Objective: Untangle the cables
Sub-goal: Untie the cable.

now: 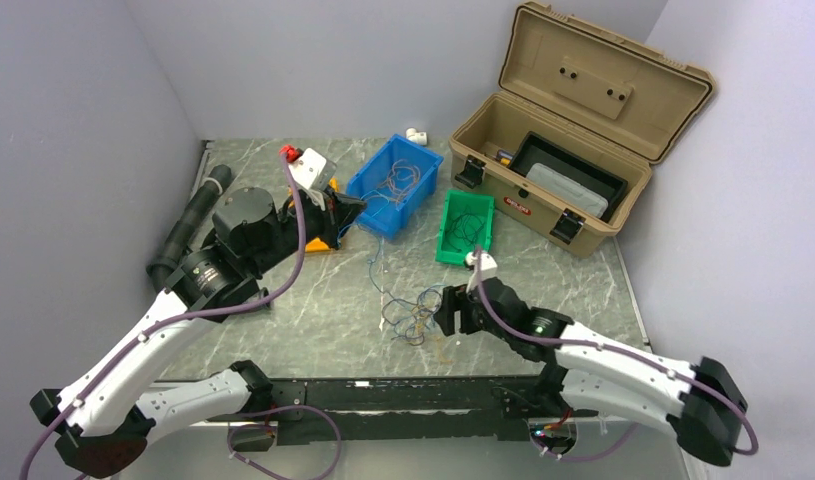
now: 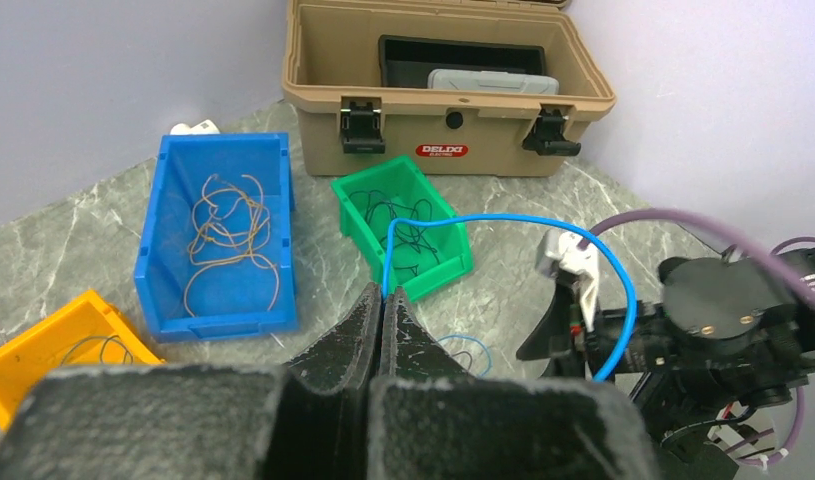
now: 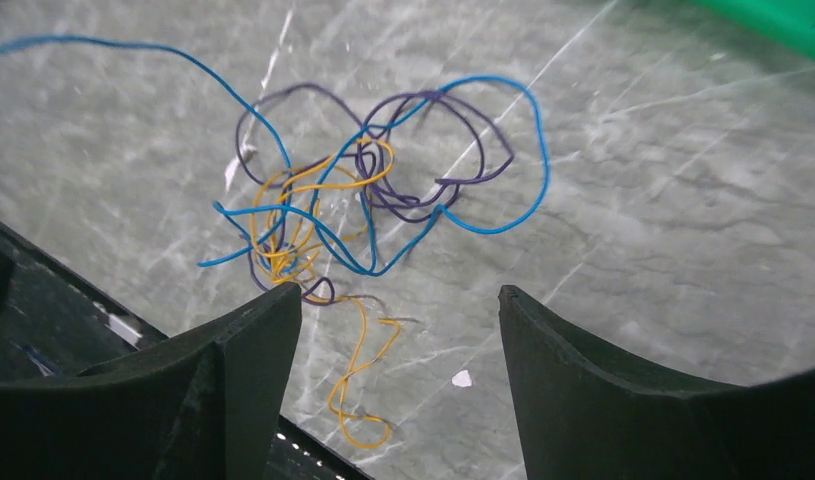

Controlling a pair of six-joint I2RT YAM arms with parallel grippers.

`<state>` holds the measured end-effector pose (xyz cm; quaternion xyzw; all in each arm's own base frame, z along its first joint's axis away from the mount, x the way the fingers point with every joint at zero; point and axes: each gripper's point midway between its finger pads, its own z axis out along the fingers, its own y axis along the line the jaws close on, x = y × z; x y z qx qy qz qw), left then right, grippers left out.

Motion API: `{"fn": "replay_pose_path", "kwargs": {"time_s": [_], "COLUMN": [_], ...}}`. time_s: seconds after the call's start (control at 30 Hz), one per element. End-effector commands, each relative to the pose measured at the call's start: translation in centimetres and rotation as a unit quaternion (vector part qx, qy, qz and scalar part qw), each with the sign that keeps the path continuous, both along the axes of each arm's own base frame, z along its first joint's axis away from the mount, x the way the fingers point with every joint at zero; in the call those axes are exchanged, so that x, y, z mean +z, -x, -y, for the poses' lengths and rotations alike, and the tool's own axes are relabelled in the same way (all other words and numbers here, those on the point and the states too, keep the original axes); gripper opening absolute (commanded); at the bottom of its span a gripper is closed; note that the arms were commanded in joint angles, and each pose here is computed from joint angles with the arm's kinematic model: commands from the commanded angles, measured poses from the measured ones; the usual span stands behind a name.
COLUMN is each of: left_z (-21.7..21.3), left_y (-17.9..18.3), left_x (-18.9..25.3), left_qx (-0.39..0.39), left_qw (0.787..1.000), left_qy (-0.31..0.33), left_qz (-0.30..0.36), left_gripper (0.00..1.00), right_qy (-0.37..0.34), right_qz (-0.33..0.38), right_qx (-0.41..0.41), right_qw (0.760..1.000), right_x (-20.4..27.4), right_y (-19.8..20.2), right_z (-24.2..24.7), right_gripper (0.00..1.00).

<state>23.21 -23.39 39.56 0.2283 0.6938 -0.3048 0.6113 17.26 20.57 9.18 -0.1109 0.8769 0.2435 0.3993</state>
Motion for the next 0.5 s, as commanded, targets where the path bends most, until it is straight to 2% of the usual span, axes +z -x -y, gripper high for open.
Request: {"fn": "replay_pose_path", "kwargs": {"time_s": [0.0,0.27,0.37,0.47], "left_z": [-0.9,-1.8,-3.0,-5.6], "left_y": [-0.5,0.0,-0.1,-1.2], "left_x": [1.4,0.7,0.6,0.3], "left_qx": [0.023,0.029,0.051,0.117], "left_qw": [0.999,0.999,0.998,0.992], "left_qy": [0.005,0.004,0.0,-0.027], "left_qz": [0.024,0.027,0.038,0.046], "left_gripper": [0.0,0.0,0.0,0.0], "right_qy": [-0.029,-0.064,-0.028,0.028], "right_qz": [0.002,-0.042,-0.066,-0.059], "right_qx": [0.058,0.103,0.055,-0.06], "right_qw": [0.998,0.992,0.996,0.996], "right_x": [1.4,-1.8,-4.0,-4.8], "right_y": [-0.6,-0.2,-1.4,-3.7], "right_z": [-4.0,-7.8,-7.3,-4.0], "right_gripper": [0.73,0.73,0.59,0.43]}}
